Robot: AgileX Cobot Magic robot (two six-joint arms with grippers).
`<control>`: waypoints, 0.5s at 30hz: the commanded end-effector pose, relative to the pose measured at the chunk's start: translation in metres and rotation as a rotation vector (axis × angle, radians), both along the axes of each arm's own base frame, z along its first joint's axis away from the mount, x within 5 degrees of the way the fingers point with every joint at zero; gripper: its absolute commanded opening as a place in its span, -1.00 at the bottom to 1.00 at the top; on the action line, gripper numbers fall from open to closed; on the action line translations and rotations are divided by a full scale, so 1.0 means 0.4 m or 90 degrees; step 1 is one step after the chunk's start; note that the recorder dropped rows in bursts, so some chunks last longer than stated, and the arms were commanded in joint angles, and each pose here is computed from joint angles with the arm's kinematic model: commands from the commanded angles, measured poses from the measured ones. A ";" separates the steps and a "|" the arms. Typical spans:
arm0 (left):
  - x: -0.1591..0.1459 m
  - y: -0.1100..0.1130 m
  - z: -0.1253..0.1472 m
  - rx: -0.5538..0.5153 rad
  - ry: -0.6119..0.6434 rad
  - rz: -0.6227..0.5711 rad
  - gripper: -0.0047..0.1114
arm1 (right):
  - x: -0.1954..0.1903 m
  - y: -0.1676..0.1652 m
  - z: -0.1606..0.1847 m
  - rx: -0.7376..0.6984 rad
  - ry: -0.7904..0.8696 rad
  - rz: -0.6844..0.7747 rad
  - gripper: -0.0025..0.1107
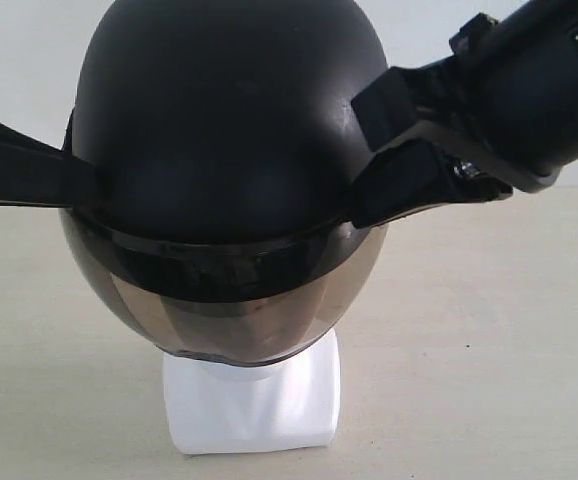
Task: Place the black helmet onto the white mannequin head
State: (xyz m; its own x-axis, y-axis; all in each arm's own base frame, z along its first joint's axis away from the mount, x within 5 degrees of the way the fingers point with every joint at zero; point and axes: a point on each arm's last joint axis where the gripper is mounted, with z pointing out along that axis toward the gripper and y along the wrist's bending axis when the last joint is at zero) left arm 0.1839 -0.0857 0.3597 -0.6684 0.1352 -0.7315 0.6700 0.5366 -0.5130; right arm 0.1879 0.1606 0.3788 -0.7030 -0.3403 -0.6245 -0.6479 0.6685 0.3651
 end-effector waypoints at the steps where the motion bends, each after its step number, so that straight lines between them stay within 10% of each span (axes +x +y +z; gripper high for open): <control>1: 0.000 -0.002 -0.008 0.011 0.010 -0.005 -0.84 | 0.025 0.009 -0.025 -0.013 -0.009 -0.013 -0.96; 15: -0.063 0.011 0.067 -0.028 -0.088 0.073 -0.84 | -0.027 -0.037 0.070 0.067 -0.126 -0.061 -0.95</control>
